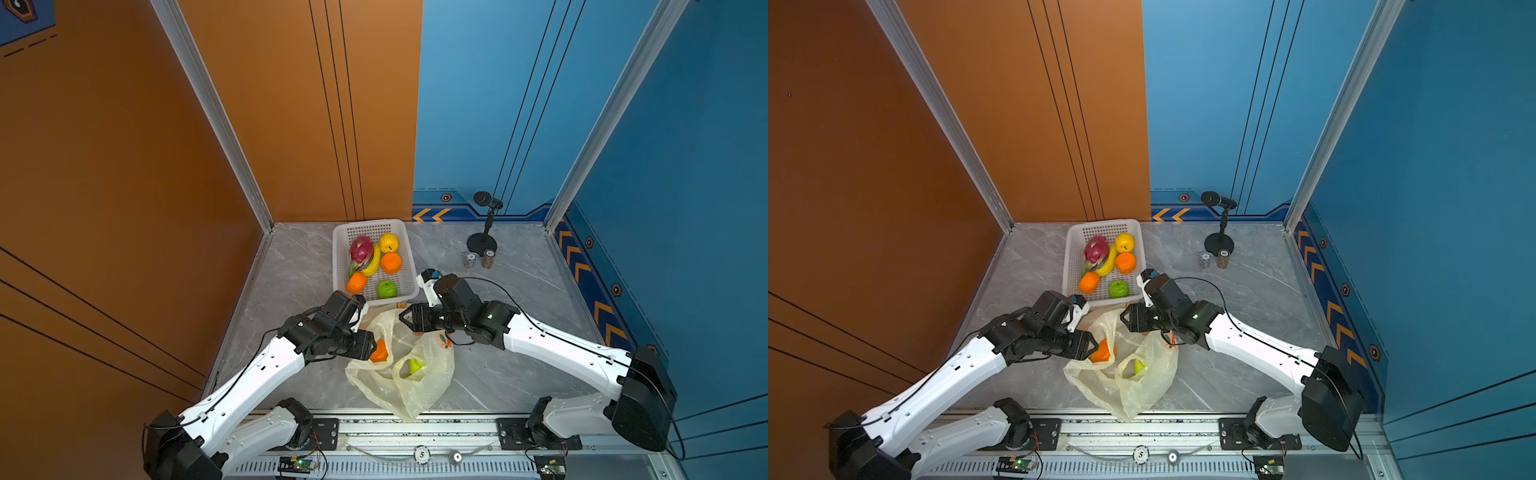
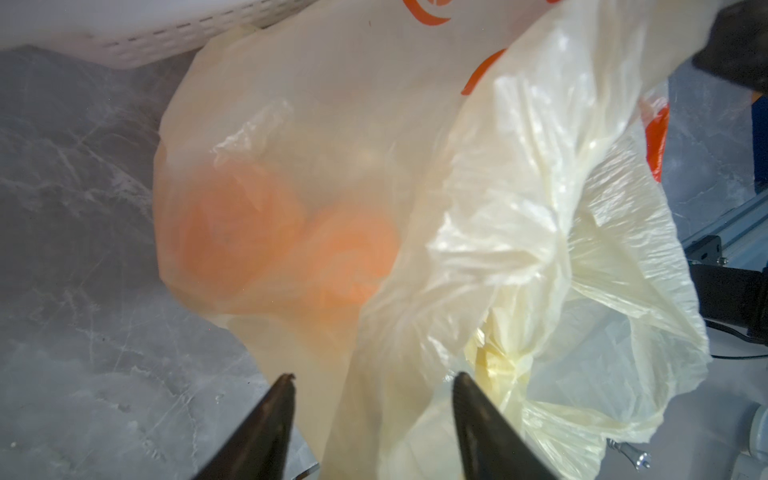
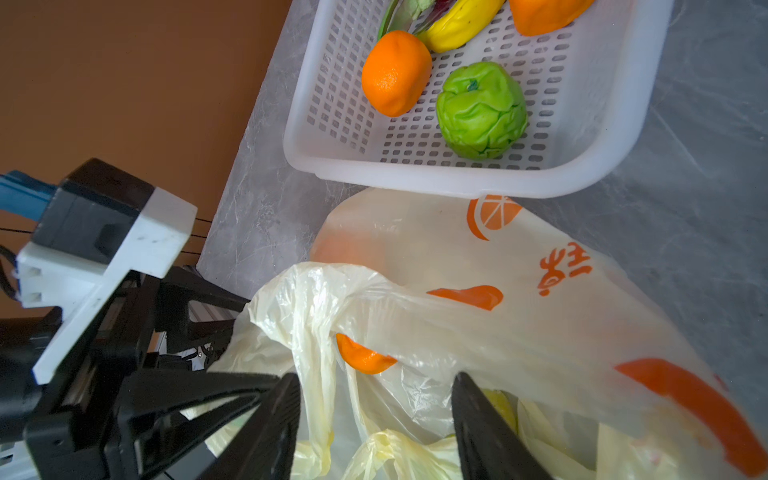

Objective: Untie the knot of the plastic bag and take out the fruit
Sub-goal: 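Release the green fruit in the basket and move both grippers to the bag, then hold the bag side with the left gripper while the right grasps the orange inside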

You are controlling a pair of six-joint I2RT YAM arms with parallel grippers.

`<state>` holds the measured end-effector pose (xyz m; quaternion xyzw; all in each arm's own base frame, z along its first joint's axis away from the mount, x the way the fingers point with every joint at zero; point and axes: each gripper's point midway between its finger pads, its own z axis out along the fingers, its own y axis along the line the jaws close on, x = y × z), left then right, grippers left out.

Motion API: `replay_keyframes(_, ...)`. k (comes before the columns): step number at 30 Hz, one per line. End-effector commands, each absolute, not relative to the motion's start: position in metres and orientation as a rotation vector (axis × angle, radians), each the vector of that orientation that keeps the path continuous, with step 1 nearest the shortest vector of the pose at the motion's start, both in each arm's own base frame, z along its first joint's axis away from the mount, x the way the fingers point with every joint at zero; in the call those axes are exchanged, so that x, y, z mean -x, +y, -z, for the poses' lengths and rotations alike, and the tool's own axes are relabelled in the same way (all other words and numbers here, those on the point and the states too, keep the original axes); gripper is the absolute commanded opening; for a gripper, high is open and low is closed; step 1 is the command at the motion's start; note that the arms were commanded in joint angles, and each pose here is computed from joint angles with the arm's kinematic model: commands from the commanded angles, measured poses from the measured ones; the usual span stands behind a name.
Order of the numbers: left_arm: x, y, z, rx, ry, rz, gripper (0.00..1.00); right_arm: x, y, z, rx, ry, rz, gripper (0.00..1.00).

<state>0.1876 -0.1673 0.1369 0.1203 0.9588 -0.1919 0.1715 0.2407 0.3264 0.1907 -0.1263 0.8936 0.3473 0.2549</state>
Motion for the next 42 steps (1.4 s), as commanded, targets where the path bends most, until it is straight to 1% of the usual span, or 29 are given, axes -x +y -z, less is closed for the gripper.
replay_keyframes(1,-0.196,-0.165,-0.134,-0.337,2.695,0.496,0.39,-0.240,0.327,-0.190,0.407,2.392,-0.897,0.59)
replay_keyframes(3,-0.200,-0.161,-0.136,-0.315,2.683,0.463,0.32,-0.237,0.328,-0.191,0.444,2.374,-0.889,0.59)
replay_keyframes(7,-0.208,-0.156,-0.146,-0.271,2.631,0.429,0.25,-0.226,0.336,-0.193,0.560,2.327,-0.870,0.60)
replay_keyframes(10,-0.215,-0.151,-0.154,-0.231,2.592,0.401,0.15,-0.215,0.346,-0.192,0.676,2.284,-0.851,0.61)
replay_keyframes(14,-0.222,-0.142,-0.158,-0.154,2.569,0.352,0.09,-0.202,0.361,-0.186,0.788,2.244,-0.848,0.61)
replay_keyframes(21,-0.229,-0.130,-0.155,-0.043,2.552,0.297,0.08,-0.181,0.383,-0.155,0.984,2.216,-0.792,0.63)
replay_keyframes(23,-0.230,-0.127,-0.151,-0.010,2.554,0.287,0.07,-0.180,0.386,-0.145,1.015,2.217,-0.753,0.65)
replay_keyframes(25,-0.230,-0.124,-0.148,0.009,2.558,0.276,0.08,-0.182,0.389,-0.136,1.022,2.230,-0.721,0.66)
replay_keyframes(27,-0.230,-0.121,-0.144,0.020,2.566,0.262,0.08,-0.187,0.389,-0.126,1.014,2.248,-0.676,0.73)
replay_keyframes(30,-0.228,-0.117,-0.139,0.041,2.572,0.254,0.09,-0.193,0.389,-0.116,1.007,2.252,-0.619,0.78)
replay_keyframes(35,-0.226,-0.111,-0.134,0.080,2.580,0.252,0.09,-0.203,0.397,-0.104,1.015,2.239,-0.565,0.81)
replay_keyframes(37,-0.225,-0.107,-0.131,0.106,2.589,0.246,0.11,-0.206,0.400,-0.100,1.027,2.230,-0.548,0.82)
replay_keyframes(42,-0.222,-0.100,-0.123,0.146,2.609,0.227,0.11,-0.213,0.408,-0.088,1.056,2.204,-0.491,0.84)
